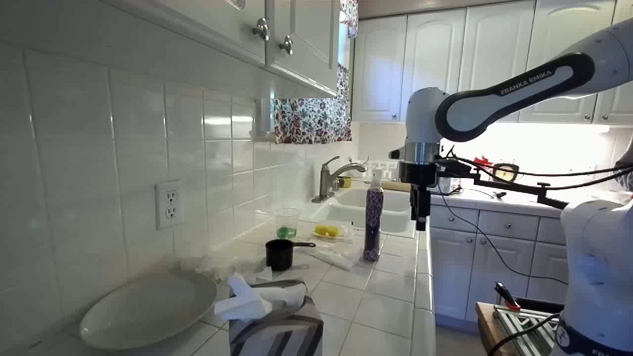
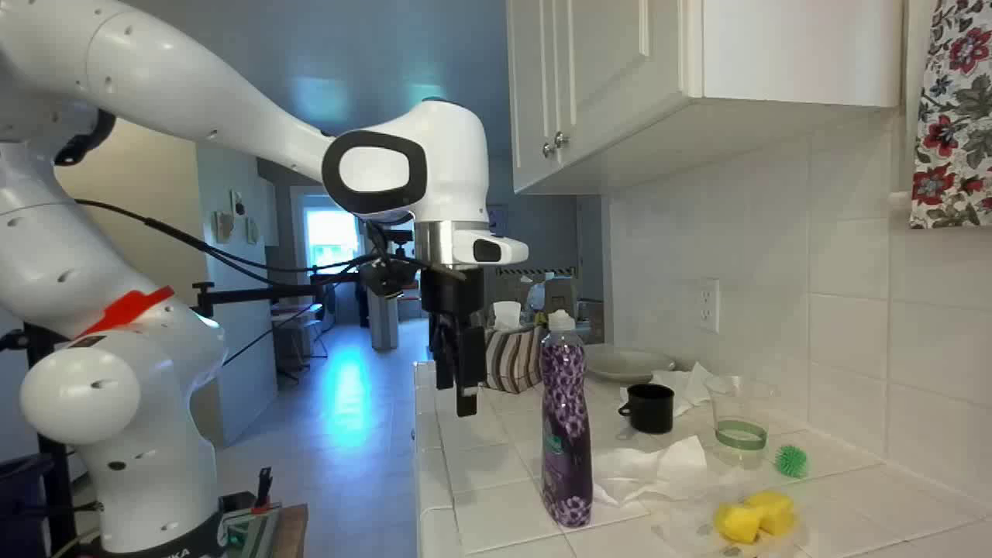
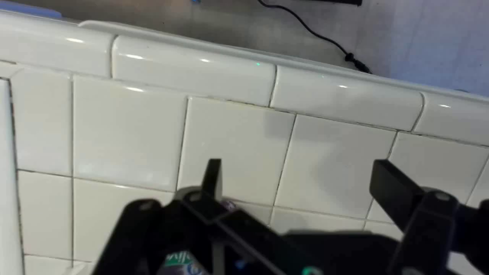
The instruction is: Pick up the bottle, then pour some of its contents into the cup
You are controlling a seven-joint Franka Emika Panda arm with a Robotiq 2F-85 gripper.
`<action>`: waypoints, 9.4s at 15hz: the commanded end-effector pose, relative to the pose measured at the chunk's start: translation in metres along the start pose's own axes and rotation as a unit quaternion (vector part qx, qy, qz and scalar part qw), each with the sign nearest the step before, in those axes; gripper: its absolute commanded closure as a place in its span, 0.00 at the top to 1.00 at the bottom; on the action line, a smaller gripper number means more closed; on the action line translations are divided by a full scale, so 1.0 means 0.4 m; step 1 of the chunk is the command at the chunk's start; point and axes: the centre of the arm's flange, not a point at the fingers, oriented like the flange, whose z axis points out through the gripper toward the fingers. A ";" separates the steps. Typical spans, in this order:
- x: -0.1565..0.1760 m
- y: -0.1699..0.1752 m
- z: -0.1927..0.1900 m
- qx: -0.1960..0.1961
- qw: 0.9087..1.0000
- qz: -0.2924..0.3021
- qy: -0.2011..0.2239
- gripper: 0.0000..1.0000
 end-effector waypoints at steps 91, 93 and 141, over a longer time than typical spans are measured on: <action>0.261 -0.138 0.017 -0.111 0.946 0.286 0.103 0.08; 0.261 -0.144 0.005 -0.108 0.953 0.273 0.077 0.08; 0.480 -0.124 -0.092 -0.296 0.947 -0.059 -0.106 0.08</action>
